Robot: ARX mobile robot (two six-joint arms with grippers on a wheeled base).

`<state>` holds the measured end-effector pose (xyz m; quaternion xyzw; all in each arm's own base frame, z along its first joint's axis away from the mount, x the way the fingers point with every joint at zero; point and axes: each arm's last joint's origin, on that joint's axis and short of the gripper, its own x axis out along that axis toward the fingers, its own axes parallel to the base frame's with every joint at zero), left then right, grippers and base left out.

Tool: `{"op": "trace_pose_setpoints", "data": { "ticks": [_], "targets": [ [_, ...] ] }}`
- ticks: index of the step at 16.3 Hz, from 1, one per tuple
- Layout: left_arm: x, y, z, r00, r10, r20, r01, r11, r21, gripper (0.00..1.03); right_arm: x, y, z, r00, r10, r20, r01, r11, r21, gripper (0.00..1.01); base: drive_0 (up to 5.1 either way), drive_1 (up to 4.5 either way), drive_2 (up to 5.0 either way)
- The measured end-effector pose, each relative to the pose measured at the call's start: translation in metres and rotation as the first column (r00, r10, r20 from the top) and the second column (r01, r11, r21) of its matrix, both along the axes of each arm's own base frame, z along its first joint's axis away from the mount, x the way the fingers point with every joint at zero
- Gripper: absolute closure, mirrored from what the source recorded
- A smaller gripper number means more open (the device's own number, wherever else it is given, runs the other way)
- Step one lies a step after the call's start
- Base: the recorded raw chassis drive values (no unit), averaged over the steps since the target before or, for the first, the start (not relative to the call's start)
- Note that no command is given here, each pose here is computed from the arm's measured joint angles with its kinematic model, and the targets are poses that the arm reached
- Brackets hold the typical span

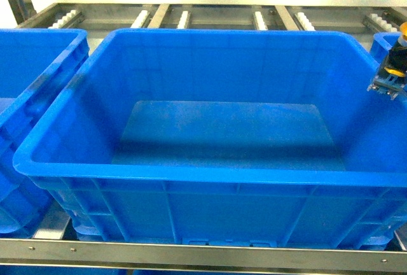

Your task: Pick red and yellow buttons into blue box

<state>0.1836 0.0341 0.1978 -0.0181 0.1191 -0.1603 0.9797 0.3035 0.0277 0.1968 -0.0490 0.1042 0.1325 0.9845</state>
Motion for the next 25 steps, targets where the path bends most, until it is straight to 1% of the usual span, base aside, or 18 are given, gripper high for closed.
{"op": "trace_pose_setpoints", "data": {
  "ticks": [1, 4, 6, 7, 9, 11, 13, 16, 18, 19, 20, 24, 25],
  "targets": [
    [0.0, 0.0, 0.0, 1.0, 0.0, 0.0, 0.0, 1.0, 0.0, 0.8, 0.006, 0.002, -0.005, 1.0, 0.009, -0.003, -0.009, 0.9999, -0.012, 0.76, 0.0, 0.0, 0.0],
    [0.0, 0.0, 0.0, 1.0, 0.0, 0.0, 0.0, 1.0, 0.0, 0.8, 0.018, 0.008, -0.02, 0.999, 0.029, -0.039, -0.03, 0.9989, -0.035, 0.76, 0.0, 0.0, 0.0],
    [0.0, 0.0, 0.0, 1.0, 0.0, 0.0, 0.0, 1.0, 0.0, 0.8, 0.023, 0.017, -0.021, 0.997, 0.066, -0.029, -0.067, 0.9967, -0.046, 0.76, 0.0, 0.0, 0.0],
    [0.0, 0.0, 0.0, 1.0, 0.0, 0.0, 0.0, 1.0, 0.0, 0.8, 0.027, 0.024, -0.022, 0.996, 0.088, -0.021, -0.089, 0.9943, -0.059, 0.76, 0.0, 0.0, 0.0],
    [0.0, 0.0, 0.0, 1.0, 0.0, 0.0, 0.0, 1.0, 0.0, 0.8, 0.033, 0.034, -0.029, 0.992, 0.118, -0.046, -0.122, 0.99, -0.071, 0.76, 0.0, 0.0, 0.0],
    [0.0, 0.0, 0.0, 1.0, 0.0, 0.0, 0.0, 1.0, 0.0, 0.8, 0.035, 0.046, -0.034, 0.985, 0.159, -0.062, -0.164, 0.9826, -0.088, 0.76, 0.0, 0.0, 0.0],
    [0.0, 0.0, 0.0, 1.0, 0.0, 0.0, 0.0, 1.0, 0.0, 0.8, 0.038, 0.051, -0.038, 0.983, 0.169, -0.075, -0.176, 0.9798, -0.096, 0.76, 0.0, 0.0, 0.0],
    [0.0, 0.0, 0.0, 1.0, 0.0, 0.0, 0.0, 1.0, 0.0, 0.8, 0.042, 0.05, -0.042, 0.98, 0.164, -0.113, -0.175, 0.9798, -0.097, 0.76, 0.0, 0.0, 0.0],
    [0.0, 0.0, 0.0, 1.0, 0.0, 0.0, 0.0, 1.0, 0.0, 0.8, 0.043, 0.049, -0.04, 0.981, 0.164, -0.107, -0.174, 0.9801, -0.095, 0.76, 0.0, 0.0, 0.0],
    [0.0, 0.0, 0.0, 1.0, 0.0, 0.0, 0.0, 1.0, 0.0, 0.8, 0.043, 0.049, -0.04, 0.98, 0.165, -0.107, -0.175, 0.9798, -0.097, 0.73, 0.0, 0.0, 0.0],
    [0.0, 0.0, 0.0, 1.0, 0.0, 0.0, 0.0, 1.0, 0.0, 0.8, 0.043, 0.049, -0.04, 0.98, 0.167, -0.108, -0.177, 0.9795, -0.096, 0.59, 0.0, 0.0, 0.0],
    [0.0, 0.0, 0.0, 1.0, 0.0, 0.0, 0.0, 1.0, 0.0, 0.8, 0.043, 0.049, -0.04, 0.98, 0.167, -0.106, -0.177, 0.9795, -0.096, 0.11, 0.0, 0.0, 0.0],
    [0.0, 0.0, 0.0, 1.0, 0.0, 0.0, 0.0, 1.0, 0.0, 0.8, 0.043, 0.049, -0.04, 0.98, 0.167, -0.107, -0.177, 0.9795, -0.095, 0.01, 0.0, 0.0, 0.0]
  ]
}}
